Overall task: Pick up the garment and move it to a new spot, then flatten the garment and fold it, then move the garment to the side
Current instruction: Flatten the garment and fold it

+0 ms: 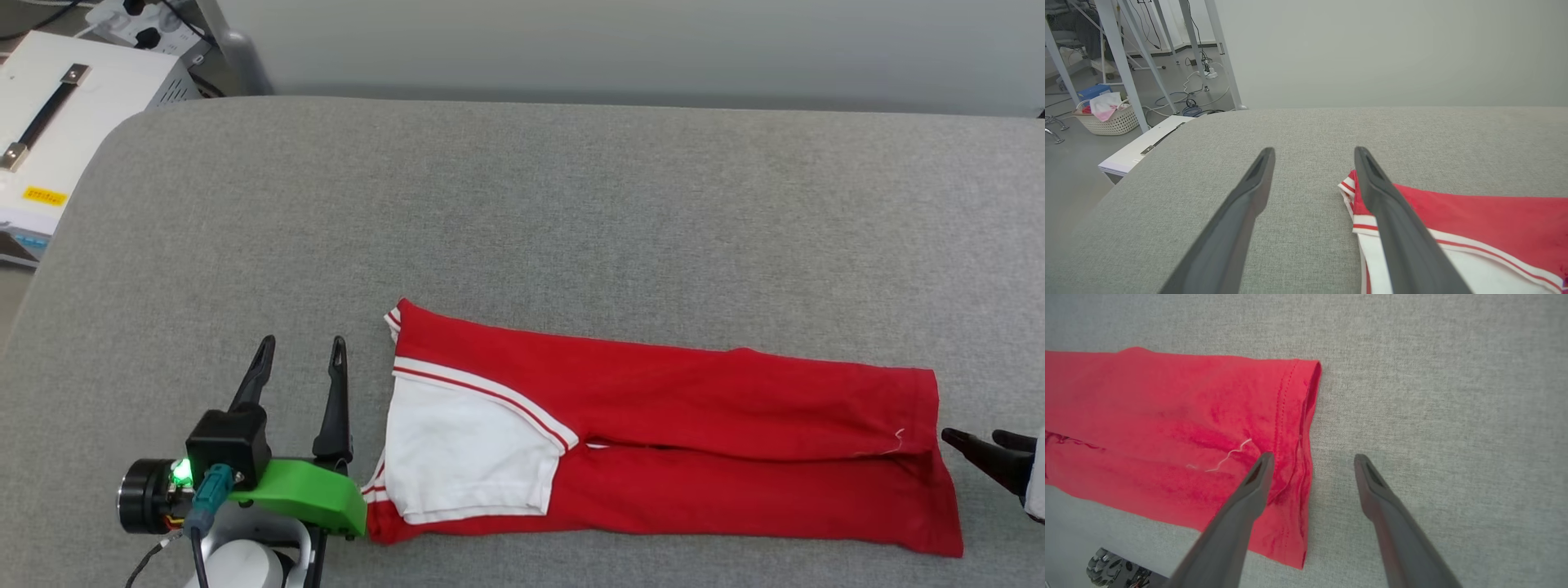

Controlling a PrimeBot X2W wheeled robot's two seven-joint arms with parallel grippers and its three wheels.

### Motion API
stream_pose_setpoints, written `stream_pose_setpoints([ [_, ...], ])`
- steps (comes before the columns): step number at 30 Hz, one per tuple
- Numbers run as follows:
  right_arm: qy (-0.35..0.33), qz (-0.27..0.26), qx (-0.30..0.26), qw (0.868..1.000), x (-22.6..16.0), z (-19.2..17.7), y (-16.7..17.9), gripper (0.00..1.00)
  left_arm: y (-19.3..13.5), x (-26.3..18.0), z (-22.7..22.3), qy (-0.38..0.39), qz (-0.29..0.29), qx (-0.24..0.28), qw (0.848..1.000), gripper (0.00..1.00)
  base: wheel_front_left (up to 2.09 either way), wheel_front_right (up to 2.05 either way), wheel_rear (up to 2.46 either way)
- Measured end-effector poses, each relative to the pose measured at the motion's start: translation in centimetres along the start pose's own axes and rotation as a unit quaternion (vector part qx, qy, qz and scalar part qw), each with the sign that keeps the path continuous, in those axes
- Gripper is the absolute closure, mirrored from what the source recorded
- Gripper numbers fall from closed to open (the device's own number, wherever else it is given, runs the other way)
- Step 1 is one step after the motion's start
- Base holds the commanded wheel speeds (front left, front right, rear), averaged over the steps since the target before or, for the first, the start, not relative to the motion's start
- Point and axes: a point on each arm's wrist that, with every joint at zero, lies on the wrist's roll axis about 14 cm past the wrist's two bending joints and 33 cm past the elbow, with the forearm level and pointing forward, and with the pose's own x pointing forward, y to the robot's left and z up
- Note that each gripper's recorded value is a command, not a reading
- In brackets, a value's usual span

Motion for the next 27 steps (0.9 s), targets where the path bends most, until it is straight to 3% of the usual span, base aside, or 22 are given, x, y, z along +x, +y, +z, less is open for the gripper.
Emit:
stream_pose_setpoints([
  [10,0.055,0.038,0.018,0.998,4.4,-1.8,2.4,0.0,1.5,-0.2,-2.4,0.021,0.029,0.0,0.999,0.0,0.0,0.0,0.0],
  [22,0.081,0.069,0.014,0.994,5.7,-3.2,4.6,0.0,0.9,-0.1,-2.5,0.011,0.027,0.003,1.0,0.0,0.0,0.0,0.0],
  [23,0.081,0.068,0.01,0.994,5.7,-3.3,4.6,0.57,0.8,-0.2,-2.5,0.011,0.028,0.002,1.0,0.0,0.0,0.0,0.0],
  [25,0.077,0.067,0.008,0.995,5.7,-3.2,4.5,1.0,0.8,-0.2,-2.5,0.01,0.029,0.001,1.0,0.0,0.0,0.0,0.0],
  [27,0.07,0.062,0.007,0.996,5.6,-3.1,4.2,1.0,0.7,-0.3,-2.5,0.01,0.027,0.003,1.0,0.0,0.0,0.0,0.0],
])
